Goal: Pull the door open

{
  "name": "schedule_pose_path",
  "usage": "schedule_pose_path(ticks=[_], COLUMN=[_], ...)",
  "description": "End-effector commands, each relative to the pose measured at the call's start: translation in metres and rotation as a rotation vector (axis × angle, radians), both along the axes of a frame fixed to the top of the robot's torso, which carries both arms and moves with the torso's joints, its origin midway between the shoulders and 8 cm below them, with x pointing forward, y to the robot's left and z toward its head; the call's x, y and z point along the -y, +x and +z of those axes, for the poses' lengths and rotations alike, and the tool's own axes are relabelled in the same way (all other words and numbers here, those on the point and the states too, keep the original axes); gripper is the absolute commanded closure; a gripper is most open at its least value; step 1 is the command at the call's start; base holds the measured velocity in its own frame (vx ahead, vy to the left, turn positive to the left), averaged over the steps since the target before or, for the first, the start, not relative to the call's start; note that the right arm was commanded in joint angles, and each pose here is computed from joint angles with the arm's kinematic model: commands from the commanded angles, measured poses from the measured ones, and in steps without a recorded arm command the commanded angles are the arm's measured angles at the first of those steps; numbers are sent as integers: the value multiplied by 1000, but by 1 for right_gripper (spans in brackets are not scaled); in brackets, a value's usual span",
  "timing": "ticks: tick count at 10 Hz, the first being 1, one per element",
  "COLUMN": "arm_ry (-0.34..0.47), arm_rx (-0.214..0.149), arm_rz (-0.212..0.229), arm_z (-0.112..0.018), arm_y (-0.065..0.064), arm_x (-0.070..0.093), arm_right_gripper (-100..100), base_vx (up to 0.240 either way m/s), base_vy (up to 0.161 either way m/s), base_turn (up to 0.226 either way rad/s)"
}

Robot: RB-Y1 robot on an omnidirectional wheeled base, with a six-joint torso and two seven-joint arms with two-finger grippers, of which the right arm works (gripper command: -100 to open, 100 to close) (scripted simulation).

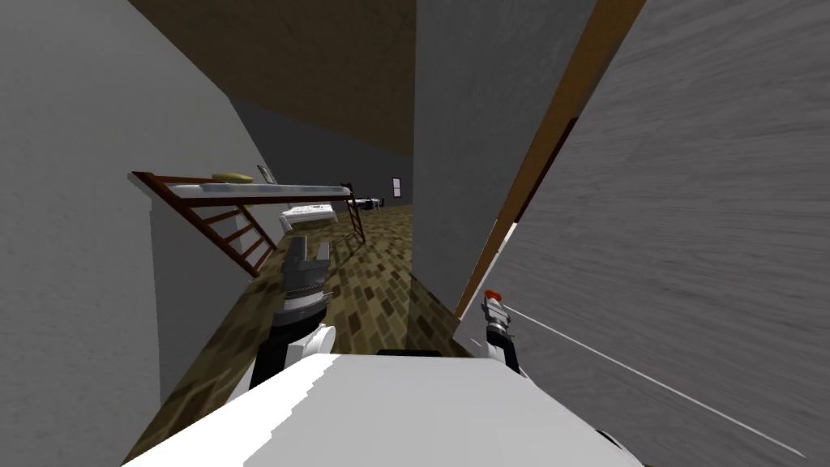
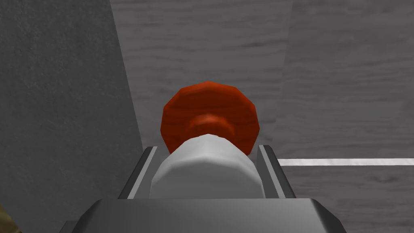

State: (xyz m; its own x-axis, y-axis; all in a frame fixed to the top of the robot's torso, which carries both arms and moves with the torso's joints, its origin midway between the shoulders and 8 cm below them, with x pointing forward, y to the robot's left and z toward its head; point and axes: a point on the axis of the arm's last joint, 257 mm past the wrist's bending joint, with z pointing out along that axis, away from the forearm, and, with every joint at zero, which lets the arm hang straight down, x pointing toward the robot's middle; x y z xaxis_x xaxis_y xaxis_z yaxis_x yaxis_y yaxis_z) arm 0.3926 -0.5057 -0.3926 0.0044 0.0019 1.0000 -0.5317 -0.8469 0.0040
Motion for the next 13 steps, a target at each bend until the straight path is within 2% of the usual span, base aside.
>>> schedule_pose_path(ticks=[1,9,11,12,13], arm_ry=[0,2,2,2,3], arm_rx=[0,3,4,0,-4], arm_rz=[0,150,173,163,186], arm_z=[0,1,1,0,-2], arm_y=[0,21,24,21,20], arm_x=[0,-46,-53,-50,-55], arm_right_gripper=[100,100,100,100,100], base_vx=[-97,-222,-219,-92,-124], base_vy=[-2,9,-13,-11,-7], base_turn=[38,56,45,21,78])
